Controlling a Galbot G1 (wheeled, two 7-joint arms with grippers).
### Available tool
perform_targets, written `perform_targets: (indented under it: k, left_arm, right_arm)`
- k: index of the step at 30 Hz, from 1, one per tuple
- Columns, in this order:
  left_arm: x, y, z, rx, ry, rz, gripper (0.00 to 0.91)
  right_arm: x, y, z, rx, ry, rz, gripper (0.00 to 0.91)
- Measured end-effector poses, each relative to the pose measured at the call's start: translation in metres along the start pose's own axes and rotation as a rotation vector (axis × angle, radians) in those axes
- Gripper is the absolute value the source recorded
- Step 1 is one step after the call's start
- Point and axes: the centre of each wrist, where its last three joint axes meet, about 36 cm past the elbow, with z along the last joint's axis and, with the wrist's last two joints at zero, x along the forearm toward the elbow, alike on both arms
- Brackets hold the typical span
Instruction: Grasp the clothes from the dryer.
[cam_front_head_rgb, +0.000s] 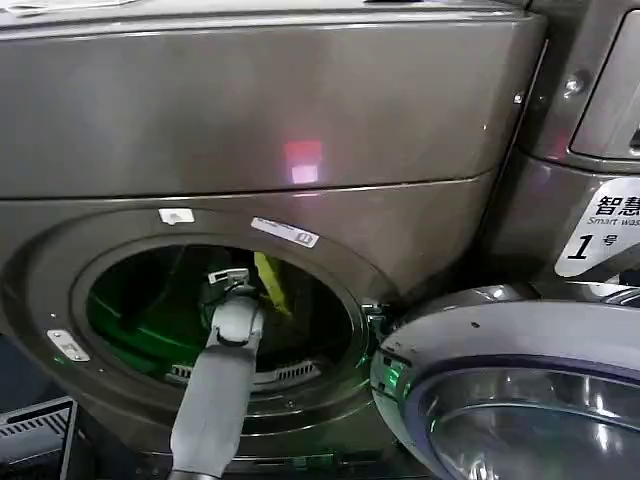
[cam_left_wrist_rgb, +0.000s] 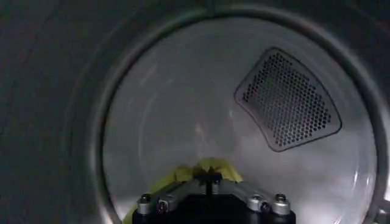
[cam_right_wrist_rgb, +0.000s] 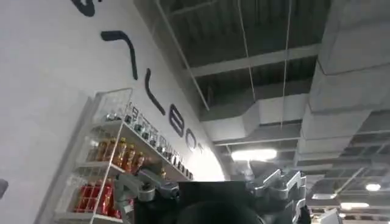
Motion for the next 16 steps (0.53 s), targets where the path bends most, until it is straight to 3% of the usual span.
perform_targets:
  k: [16]
  left_arm:
    - [-0.0004, -0.0021, -0.0065, 0.014, -0.017, -0.006, 0.000]
  right_arm:
    - [0.0014, -0.0061, -0.0031, 0.010, 0.003, 0.012, 0.907]
